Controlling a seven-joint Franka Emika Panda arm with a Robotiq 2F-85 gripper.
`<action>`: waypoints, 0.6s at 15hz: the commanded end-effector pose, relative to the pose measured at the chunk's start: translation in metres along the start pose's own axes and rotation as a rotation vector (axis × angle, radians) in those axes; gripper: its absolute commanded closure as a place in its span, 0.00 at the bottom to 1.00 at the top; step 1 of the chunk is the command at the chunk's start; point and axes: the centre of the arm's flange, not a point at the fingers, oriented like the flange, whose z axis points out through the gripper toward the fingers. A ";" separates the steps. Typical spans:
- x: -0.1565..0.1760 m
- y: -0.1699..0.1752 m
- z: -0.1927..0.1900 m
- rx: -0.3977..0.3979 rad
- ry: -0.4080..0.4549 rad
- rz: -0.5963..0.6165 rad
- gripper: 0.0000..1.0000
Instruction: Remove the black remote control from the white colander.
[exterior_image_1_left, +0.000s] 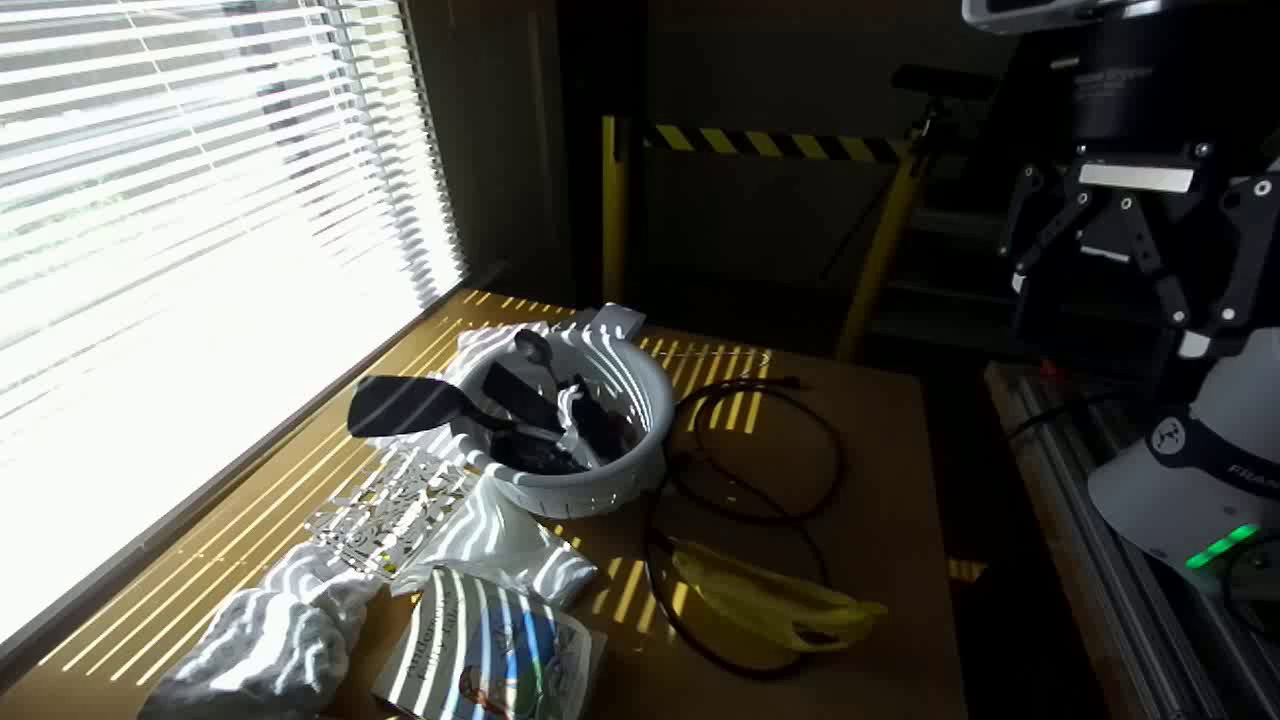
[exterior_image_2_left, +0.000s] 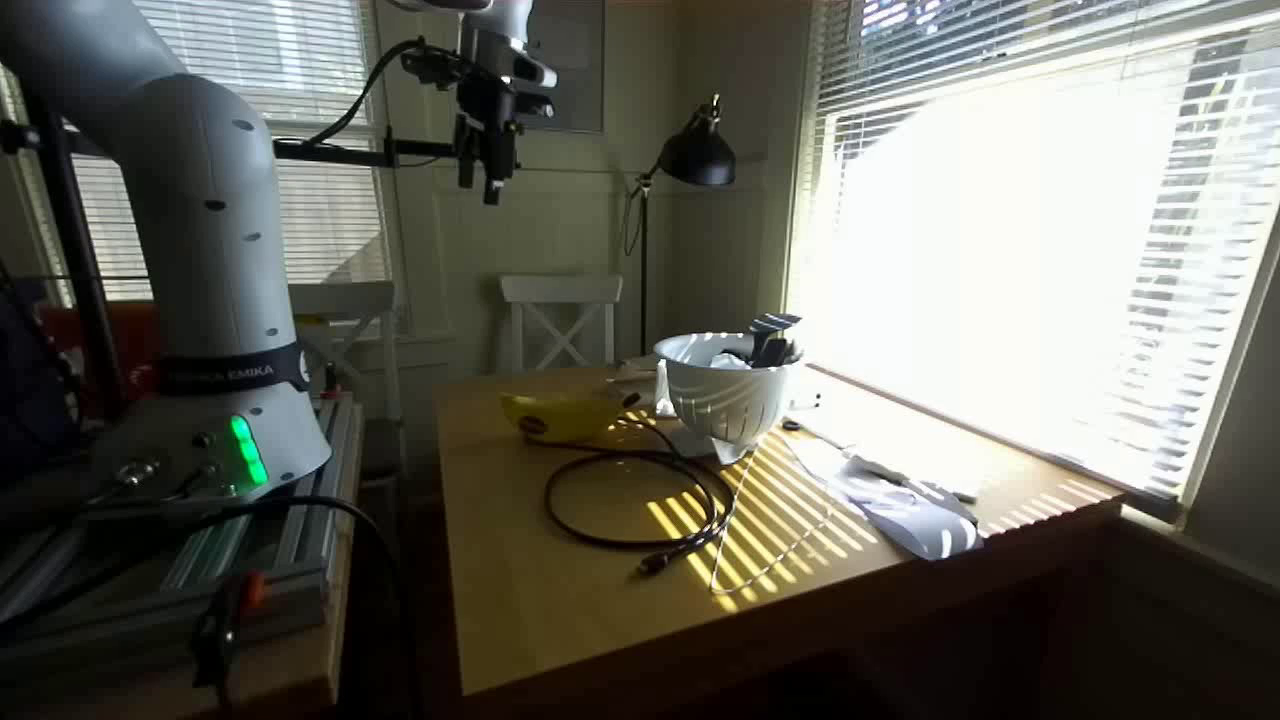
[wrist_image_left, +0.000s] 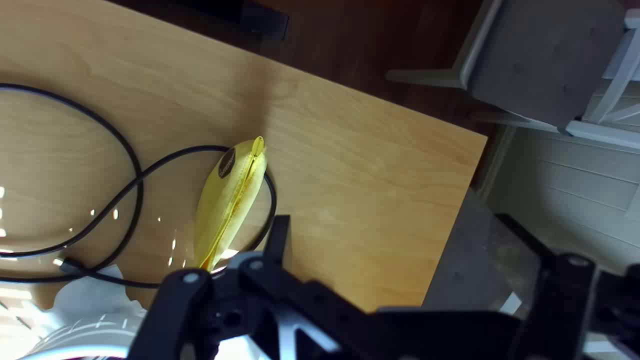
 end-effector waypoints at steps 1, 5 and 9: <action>0.000 0.000 0.000 0.000 0.000 0.000 0.00; 0.021 0.020 -0.011 -0.027 0.067 0.088 0.00; 0.071 0.070 -0.034 -0.086 0.182 0.228 0.00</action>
